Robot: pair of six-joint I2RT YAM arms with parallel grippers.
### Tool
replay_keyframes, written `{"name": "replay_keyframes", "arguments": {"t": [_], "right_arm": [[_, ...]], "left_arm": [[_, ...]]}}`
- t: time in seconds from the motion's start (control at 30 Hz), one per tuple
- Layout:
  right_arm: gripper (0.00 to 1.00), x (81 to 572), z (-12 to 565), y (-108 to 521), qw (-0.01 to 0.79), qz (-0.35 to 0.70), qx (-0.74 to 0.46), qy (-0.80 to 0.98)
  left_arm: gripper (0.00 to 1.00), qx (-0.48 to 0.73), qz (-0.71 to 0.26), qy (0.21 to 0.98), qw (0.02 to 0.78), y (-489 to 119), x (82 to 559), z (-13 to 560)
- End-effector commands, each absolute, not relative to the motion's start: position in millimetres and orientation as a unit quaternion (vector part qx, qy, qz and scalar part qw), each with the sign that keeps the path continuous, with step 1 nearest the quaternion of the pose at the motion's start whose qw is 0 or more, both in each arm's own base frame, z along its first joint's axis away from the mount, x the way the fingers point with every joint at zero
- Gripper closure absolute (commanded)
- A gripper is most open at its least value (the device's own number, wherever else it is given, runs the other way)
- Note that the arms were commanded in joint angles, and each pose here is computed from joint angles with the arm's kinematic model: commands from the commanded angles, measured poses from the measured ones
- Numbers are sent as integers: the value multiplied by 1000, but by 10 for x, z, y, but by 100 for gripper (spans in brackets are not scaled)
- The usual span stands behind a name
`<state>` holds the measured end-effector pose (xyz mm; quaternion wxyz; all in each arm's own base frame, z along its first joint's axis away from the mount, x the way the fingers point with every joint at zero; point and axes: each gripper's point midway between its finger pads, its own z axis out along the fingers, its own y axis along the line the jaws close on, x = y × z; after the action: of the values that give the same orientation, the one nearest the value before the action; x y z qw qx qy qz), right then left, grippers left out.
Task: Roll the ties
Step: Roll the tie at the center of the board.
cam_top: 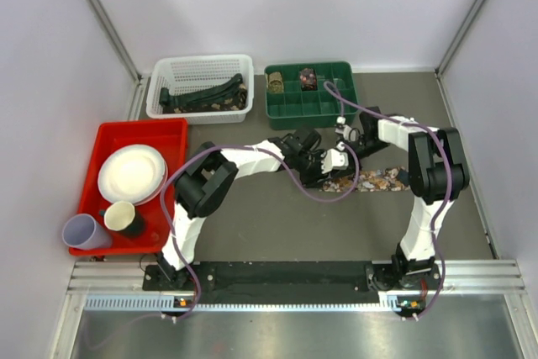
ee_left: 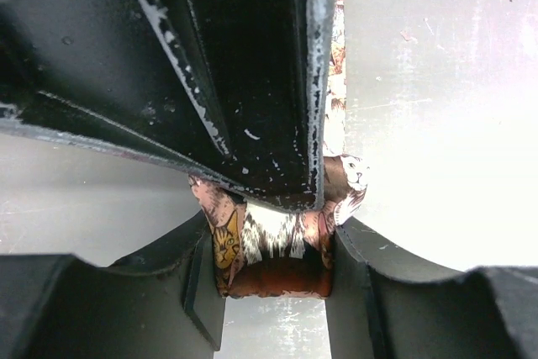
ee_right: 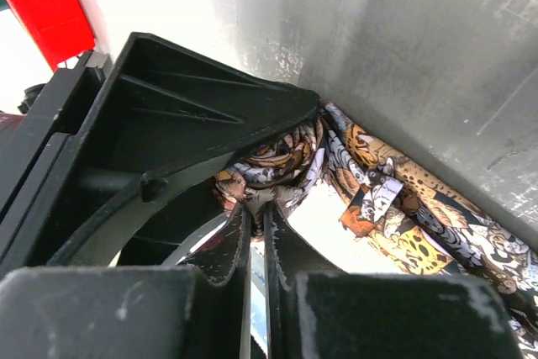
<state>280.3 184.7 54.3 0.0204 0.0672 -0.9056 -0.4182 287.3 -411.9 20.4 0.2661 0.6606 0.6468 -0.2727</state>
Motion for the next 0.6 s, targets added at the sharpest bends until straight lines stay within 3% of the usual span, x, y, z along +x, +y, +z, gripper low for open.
{"name": "replay_keyframes", "arguments": {"t": [0.0,0.03,0.1,0.13,0.17,0.37,0.47,0.57], "right_arm": [[100,2875,296,1642,0,-327,88,-941],[100,2886,272,1611,-2,-318,86,-944],[100,2917,216,1534,-7,-290,84,-953],[100,2922,193,1507,-7,-281,82,-956],[100,2942,165,1461,-9,-265,80,-961],[100,3024,108,1352,-13,-223,82,-971],[100,3024,68,1334,-2,-211,87,-974],[100,3010,48,1363,1,-204,103,-974]], "left_arm": [[59,639,-244,721,111,-3466,2360,-561],[48,635,-247,722,120,-3481,2379,-520],[37,619,-262,725,148,-3581,2453,-434],[12,611,-268,726,166,-3602,2508,-337],[1,596,-274,733,178,-3635,2542,-270],[1,529,-264,744,310,-3850,3000,353],[1,479,-256,732,411,-3821,3217,767],[1,473,-273,659,517,-3797,3193,1217]]}}
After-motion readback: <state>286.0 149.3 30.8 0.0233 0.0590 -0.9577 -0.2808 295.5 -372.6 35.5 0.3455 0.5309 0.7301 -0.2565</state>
